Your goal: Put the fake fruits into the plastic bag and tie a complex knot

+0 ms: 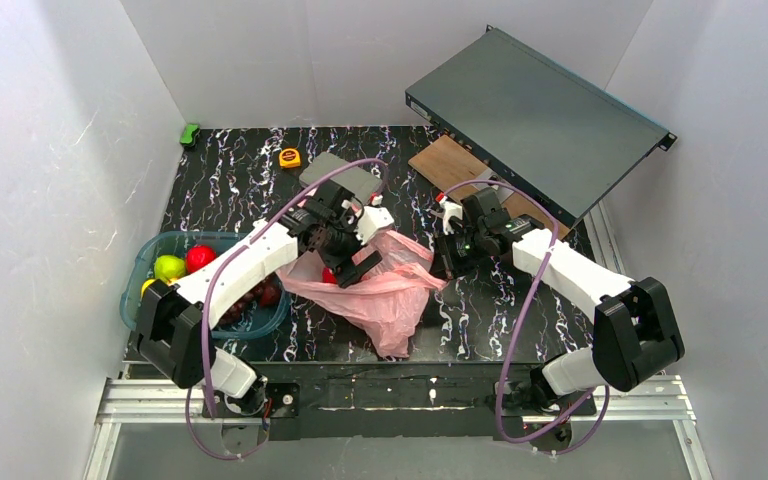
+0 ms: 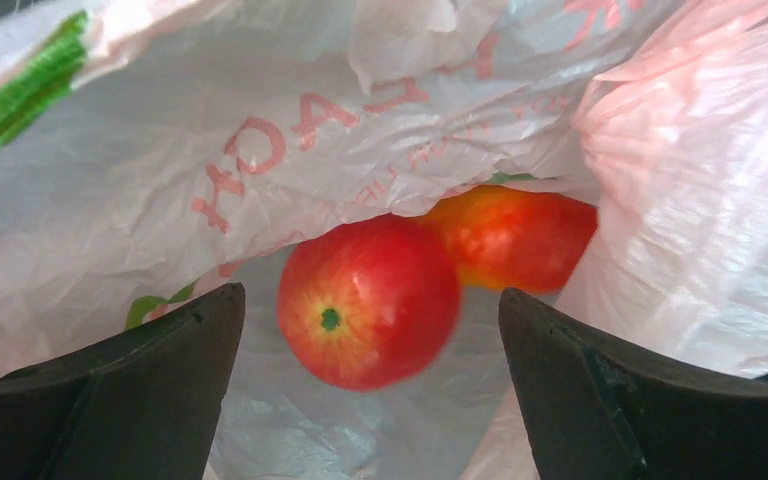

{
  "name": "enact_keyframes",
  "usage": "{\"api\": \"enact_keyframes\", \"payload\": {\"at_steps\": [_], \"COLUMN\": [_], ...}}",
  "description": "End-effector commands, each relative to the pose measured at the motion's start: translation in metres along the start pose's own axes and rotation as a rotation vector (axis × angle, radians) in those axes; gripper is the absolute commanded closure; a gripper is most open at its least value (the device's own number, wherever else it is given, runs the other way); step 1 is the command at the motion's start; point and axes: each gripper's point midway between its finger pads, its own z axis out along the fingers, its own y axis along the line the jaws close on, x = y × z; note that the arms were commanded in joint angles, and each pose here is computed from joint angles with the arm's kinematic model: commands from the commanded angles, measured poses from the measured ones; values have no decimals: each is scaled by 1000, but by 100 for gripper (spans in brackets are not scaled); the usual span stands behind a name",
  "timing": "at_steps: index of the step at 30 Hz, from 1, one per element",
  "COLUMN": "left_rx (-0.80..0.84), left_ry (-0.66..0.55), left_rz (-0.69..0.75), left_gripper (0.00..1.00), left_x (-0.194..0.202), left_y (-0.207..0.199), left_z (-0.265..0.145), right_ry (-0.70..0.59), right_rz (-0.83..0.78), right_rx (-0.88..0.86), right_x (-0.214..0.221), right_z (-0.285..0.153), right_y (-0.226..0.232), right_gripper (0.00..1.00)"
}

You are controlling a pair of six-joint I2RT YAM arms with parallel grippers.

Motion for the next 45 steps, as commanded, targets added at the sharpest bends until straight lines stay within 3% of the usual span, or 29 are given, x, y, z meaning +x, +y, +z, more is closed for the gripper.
{"api": "enact_keyframes", "payload": {"at_steps": [1, 6, 9, 11, 13, 16, 19, 22, 25, 29, 32, 41, 45], "left_rx": [51, 120, 149, 99, 72, 47, -90, -195, -165, -15, -16, 54, 91], "left_ry": [-124, -281, -447, -556, -637, -669, -602, -474, -323, -225, -202, -256, -222], "left_rz": [-20, -61, -71, -130, -278, -533, -683, -794, -836, -787, -715, -428, -277], "left_gripper": [2, 2, 2, 2, 2, 2, 2, 2, 2, 2, 4, 6, 7], "left_x": [-35, -76, -108, -119, -116, -83, -17, 66, 134, 182, 200, 209, 213], "left_y": [-12, -30, -39, -24, 6, 60, 108, 136, 140, 118, 110, 96, 89], "left_z": [-34, -88, -143, -179, -207, -229, -230, -220, -196, -160, -133, -75, -55], "right_ry": [-40, -26, -23, -26, -25, -19, -24, -28, -30, -27, -24, -15, -10], "right_rz": [-29, -18, -13, -15, -12, -7, -10, -13, -14, -12, -11, -5, -2], "right_rx": [-22, -23, -23, -20, -22, -26, -28, -26, -24, -25, -25, -20, -20], "right_x": [-9, -9, -9, -10, -10, -10, -13, -12, -11, -11, -11, -9, -10], "right_z": [-6, -3, -2, -2, -2, 0, -2, -3, -4, -3, -3, -3, -2], "right_y": [7, 5, 4, 4, 4, 4, 5, 5, 4, 4, 4, 2, 2], "right_gripper": [99, 99, 99, 99, 99, 99, 99, 99, 99, 99, 99, 99, 99]}}
